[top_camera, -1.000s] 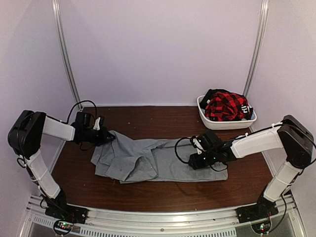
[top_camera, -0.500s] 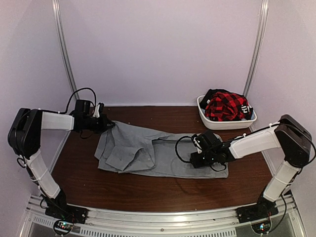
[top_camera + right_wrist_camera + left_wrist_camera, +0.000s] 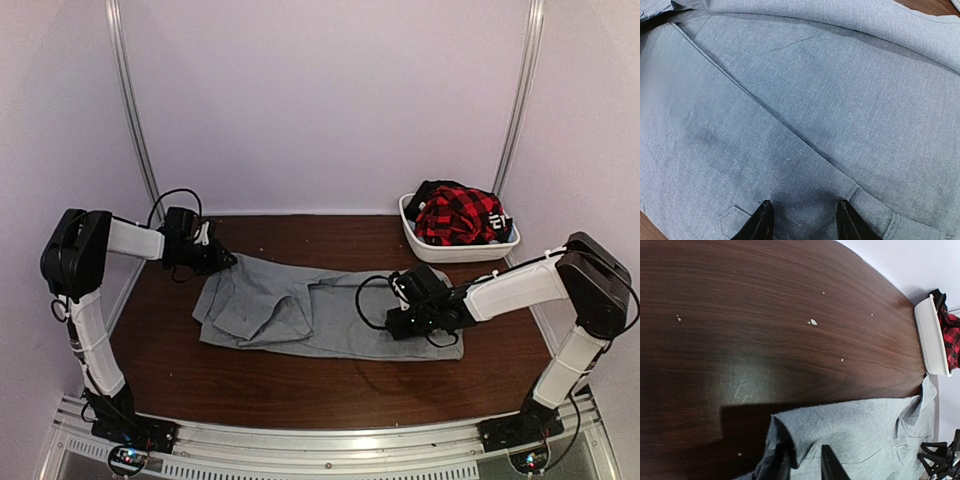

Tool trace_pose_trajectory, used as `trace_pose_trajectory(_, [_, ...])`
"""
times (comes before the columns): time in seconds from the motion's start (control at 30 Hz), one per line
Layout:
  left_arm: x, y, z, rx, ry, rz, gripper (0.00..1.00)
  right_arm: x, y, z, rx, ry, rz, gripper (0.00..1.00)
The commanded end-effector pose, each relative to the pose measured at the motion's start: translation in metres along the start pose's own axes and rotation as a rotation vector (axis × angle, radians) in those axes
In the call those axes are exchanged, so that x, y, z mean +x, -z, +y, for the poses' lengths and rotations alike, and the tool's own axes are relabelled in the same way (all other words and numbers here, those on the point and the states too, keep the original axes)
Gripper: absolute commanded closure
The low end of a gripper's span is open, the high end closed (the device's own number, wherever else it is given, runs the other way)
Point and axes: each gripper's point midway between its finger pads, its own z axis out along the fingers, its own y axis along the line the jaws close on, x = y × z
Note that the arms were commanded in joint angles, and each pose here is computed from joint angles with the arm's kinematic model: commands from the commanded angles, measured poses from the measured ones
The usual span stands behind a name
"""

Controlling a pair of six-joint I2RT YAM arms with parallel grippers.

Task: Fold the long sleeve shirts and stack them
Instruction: Fold the 1/3-folded shirt at the center of the board.

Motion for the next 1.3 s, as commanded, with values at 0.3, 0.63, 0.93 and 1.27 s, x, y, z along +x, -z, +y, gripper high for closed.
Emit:
trace_pose_trajectory(0.3, [-0.029, 0.042, -0.008, -0.102, -0.080, -0.125, 0.41, -0.032, 0.028, -0.020, 0.092, -0.022, 0.013, 0.42])
trace_pose_trajectory(0.63, [0.013, 0.038, -0.091, 0.112, -0.240, -0.121, 0.34, -0.097, 0.030, -0.079, 0.237, -0.136, -0.058, 0.31])
trace_pose_trajectory(0.93, [0.080, -0.001, -0.106, 0.160, -0.307, 0.019, 0.35, -0.129, 0.007, -0.144, 0.261, -0.235, -0.069, 0.31])
trace_pose_trajectory(1.27, [0.128, -0.011, -0.072, 0.078, -0.278, 0.096, 0.38, -0.136, -0.026, -0.176, 0.236, -0.235, -0.043, 0.30])
